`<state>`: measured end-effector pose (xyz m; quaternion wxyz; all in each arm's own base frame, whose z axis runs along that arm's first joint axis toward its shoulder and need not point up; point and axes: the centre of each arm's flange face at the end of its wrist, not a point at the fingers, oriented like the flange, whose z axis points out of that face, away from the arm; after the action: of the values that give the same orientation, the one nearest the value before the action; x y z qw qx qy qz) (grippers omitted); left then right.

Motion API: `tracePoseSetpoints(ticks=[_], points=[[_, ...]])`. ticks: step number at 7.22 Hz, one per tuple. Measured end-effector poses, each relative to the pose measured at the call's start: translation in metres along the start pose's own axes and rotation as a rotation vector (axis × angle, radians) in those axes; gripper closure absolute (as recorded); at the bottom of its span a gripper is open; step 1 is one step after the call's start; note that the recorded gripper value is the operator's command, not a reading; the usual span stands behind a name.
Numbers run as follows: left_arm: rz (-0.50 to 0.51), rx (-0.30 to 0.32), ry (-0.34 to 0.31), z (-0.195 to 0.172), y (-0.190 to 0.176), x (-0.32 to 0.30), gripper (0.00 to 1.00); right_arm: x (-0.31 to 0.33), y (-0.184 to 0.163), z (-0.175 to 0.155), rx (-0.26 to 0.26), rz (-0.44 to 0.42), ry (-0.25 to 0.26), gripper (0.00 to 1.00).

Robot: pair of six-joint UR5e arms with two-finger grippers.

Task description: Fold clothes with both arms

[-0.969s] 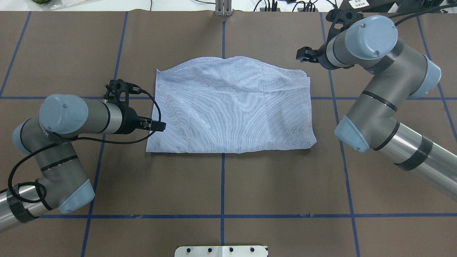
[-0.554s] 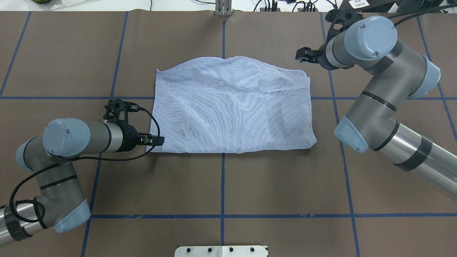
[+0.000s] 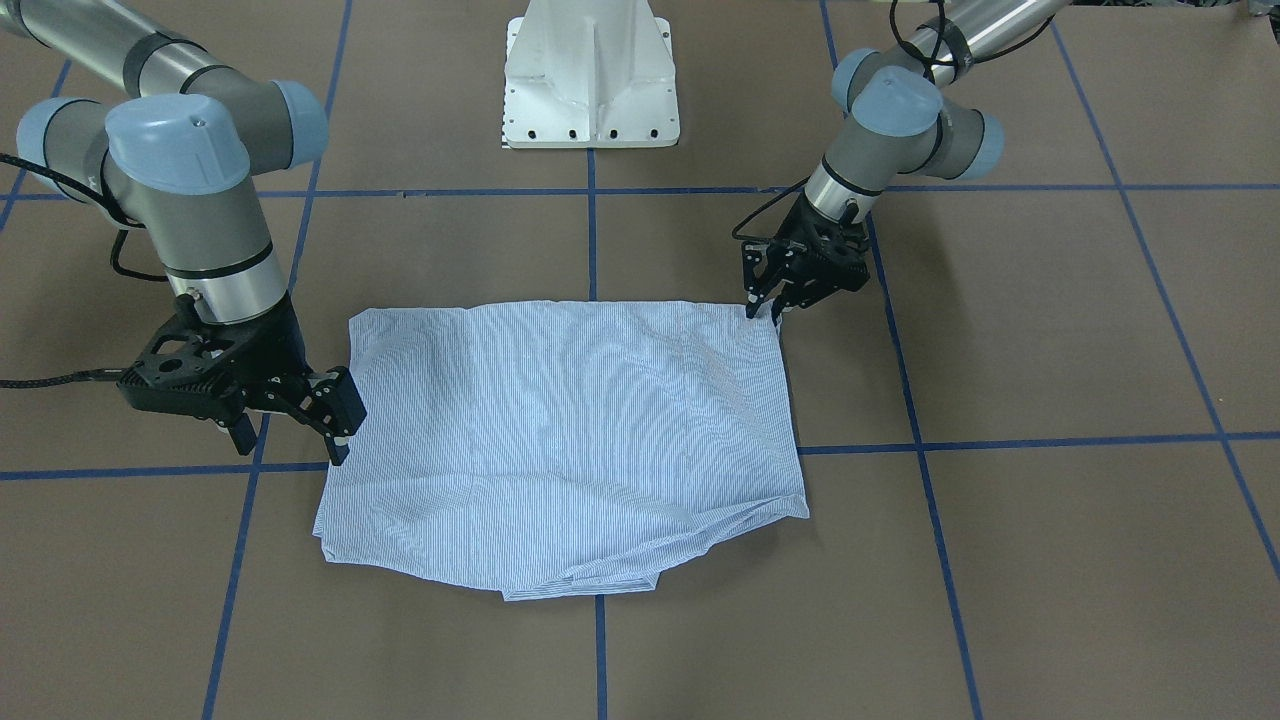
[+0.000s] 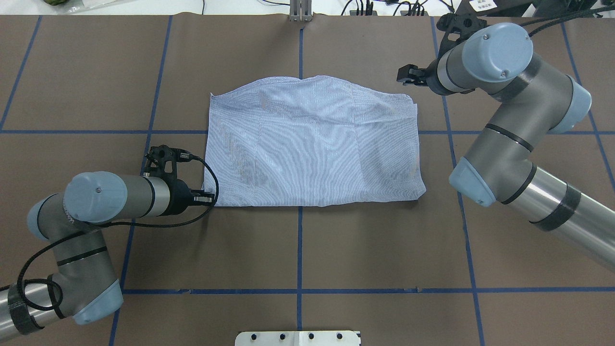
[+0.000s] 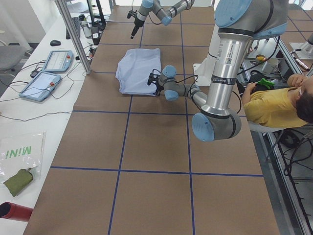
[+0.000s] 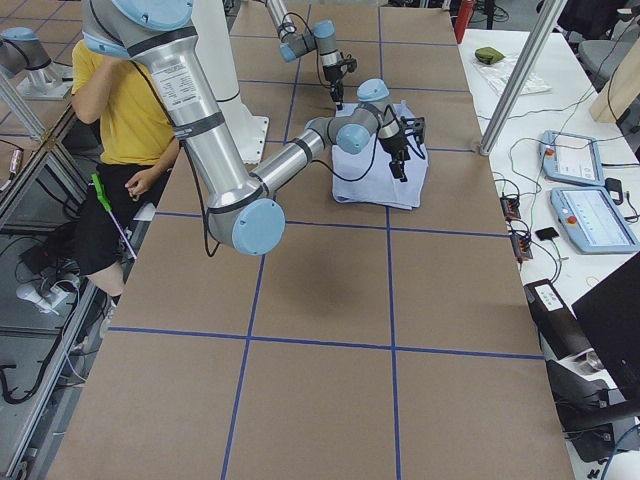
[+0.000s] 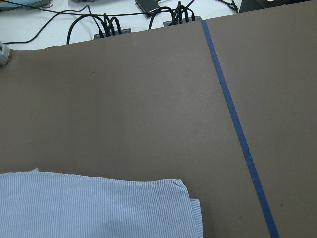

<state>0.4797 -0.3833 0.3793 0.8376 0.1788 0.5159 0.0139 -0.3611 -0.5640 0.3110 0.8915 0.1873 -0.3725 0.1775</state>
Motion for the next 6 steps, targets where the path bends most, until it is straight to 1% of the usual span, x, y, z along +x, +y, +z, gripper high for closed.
tracePoseSetpoints(ticks=[1, 3, 4, 5, 6], points=[[0.002, 0.002, 0.003, -0.002, 0.0, 0.001, 1.0, 0.0, 0.001, 0.0, -0.001, -0.001, 0.0, 0.0], [0.022, 0.004, 0.009, -0.019, 0.004, -0.005, 1.0, -0.002, 0.004, 0.001, -0.004, -0.002, -0.002, 0.0], [0.057, 0.012, -0.004, -0.029, 0.001, -0.016, 1.0, -0.004, 0.006, 0.002, -0.006, -0.001, -0.003, 0.0], [0.104, 0.034, -0.034, -0.034, -0.013, -0.034, 1.0, -0.005, 0.009, 0.002, -0.009, -0.001, -0.006, 0.0], [0.148, 0.063, -0.078, -0.034, -0.036, -0.056, 1.0, -0.007, 0.011, 0.002, -0.011, -0.002, -0.01, 0.0]])
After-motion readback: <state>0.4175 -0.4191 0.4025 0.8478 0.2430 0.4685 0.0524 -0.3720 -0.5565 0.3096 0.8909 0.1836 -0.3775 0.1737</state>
